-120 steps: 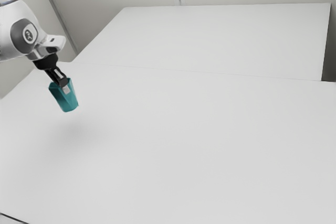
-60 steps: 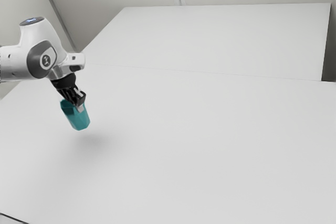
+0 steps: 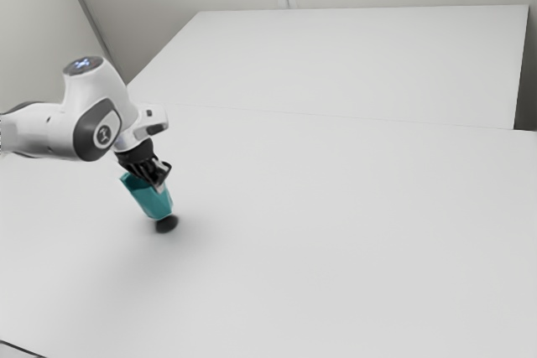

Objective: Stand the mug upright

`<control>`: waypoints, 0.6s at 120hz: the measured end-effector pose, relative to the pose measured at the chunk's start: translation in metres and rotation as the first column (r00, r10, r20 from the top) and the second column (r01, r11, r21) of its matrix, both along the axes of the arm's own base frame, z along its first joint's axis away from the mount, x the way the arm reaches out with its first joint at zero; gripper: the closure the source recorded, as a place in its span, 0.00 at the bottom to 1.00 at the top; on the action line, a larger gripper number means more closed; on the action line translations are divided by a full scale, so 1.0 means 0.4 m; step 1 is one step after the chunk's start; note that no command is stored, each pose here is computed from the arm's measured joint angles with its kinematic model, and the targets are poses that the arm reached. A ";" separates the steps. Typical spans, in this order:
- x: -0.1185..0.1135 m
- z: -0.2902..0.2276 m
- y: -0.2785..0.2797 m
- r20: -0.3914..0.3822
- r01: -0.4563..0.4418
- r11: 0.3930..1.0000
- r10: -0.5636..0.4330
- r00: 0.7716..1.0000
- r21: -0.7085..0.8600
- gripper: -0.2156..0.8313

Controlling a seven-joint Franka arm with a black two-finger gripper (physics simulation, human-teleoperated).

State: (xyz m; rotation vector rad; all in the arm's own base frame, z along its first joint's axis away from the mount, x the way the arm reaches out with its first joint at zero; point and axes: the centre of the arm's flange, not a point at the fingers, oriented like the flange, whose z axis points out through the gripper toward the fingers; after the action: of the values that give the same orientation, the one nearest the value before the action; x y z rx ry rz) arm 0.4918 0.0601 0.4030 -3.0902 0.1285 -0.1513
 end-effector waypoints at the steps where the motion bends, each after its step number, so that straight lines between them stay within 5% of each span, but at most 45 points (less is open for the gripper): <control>1: 0.000 -0.002 -0.002 0.002 -0.002 1.000 0.002 1.000 0.000 0.96; 72: -0.018 -0.081 -0.059 0.050 -0.153 0.988 0.154 0.987 -0.026 0.95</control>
State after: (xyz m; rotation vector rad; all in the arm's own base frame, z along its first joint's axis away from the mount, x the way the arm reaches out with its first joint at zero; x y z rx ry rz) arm 0.4847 0.0363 0.3707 -3.0980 -0.1144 -0.2284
